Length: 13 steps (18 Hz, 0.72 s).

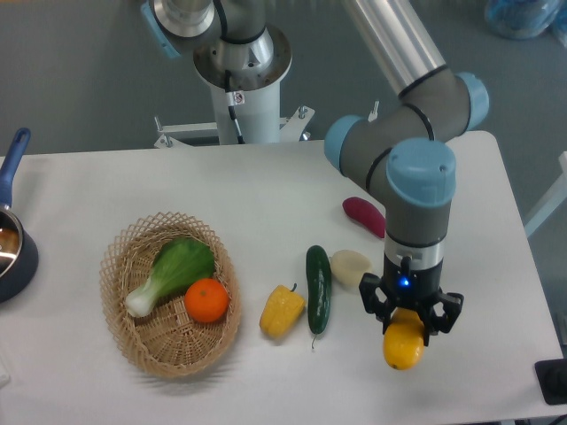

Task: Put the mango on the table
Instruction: 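Carry the held mango away from the cucumber across the table, then lower the mango onto the table surface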

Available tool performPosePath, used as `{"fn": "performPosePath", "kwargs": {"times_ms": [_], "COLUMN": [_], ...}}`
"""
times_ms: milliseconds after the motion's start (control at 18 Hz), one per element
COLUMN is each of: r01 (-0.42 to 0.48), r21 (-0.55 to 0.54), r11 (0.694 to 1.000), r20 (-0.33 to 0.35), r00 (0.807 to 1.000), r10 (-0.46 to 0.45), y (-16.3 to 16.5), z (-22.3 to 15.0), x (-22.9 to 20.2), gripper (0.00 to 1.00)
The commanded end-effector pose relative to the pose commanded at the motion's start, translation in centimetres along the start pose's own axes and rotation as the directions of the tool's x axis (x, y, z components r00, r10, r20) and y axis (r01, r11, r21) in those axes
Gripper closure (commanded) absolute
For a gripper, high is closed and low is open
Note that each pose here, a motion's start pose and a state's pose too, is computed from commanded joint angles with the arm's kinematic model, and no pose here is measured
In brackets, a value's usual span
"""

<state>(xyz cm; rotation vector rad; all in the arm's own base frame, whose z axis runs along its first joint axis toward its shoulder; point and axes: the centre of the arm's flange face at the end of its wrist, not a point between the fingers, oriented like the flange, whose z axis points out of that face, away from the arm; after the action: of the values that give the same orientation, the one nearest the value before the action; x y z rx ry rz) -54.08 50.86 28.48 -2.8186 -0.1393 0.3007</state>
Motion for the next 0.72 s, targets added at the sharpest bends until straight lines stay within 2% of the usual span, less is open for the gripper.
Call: {"fn": "performPosePath", "kwargs": {"times_ms": [111, 222, 444, 722], "r01": [-0.025, -0.104, -0.261, -0.271], "r21": [-0.007, -0.016, -0.040, -0.049], "r11": [1.000, 0.994, 0.965, 0.961], "r20": [-0.005, -0.017, -0.061, -0.079], "r00": [1.000, 0.994, 0.964, 0.961], "r10": [0.025, 0.104, 0.258, 0.267], "y": [0.2, 0.6, 2.3, 2.9], "z": [1.0, 1.6, 3.7, 4.4], "x": [-0.3, 0.0, 0.7, 1.3], "gripper": [0.64, 0.64, 0.64, 0.64]}}
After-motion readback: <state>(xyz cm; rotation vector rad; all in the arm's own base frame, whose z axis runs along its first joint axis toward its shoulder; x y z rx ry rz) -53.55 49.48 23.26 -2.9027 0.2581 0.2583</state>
